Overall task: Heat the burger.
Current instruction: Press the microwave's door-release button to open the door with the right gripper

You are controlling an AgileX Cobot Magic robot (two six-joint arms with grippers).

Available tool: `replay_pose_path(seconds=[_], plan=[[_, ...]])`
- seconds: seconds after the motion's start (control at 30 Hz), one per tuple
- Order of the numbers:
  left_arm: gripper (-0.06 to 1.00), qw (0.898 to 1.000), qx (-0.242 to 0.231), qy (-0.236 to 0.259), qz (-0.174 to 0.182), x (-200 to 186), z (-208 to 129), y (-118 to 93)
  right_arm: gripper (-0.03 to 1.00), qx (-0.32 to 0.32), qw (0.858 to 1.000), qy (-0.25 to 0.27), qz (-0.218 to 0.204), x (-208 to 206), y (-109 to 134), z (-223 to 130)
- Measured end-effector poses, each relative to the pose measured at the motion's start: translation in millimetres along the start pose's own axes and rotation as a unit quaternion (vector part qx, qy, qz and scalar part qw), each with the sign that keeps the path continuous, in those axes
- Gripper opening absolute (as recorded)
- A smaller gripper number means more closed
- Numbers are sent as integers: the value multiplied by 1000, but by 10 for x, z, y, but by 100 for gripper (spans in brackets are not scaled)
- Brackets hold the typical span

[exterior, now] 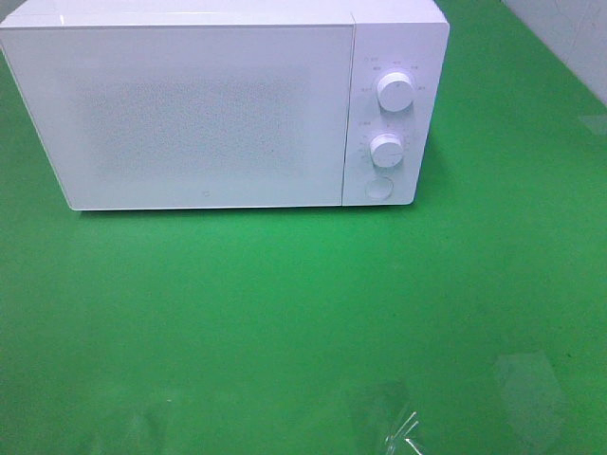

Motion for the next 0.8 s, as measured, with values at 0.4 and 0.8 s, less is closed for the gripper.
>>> replay_pose_path(seconds=[0.4, 0.8], plan=[[99, 1000, 0, 0, 0, 0, 0, 0, 76, 0, 999, -25, -23, -7, -26, -187], [99, 1000, 0, 0, 0, 0, 0, 0, 76, 0, 999, -26, -23, -10, -25, -183]])
Point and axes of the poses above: a point on each arm's last joint axis where the gripper is mounted, x pointing out along that axis toward the gripper, y along the wrist's bending axis when the last joint is at zero, z = x × y, the point moved 5 cm from there along x, pointing out along that axis toward the gripper, and after that the axes turned 7 degrees about -x, right-handed, at the moved point
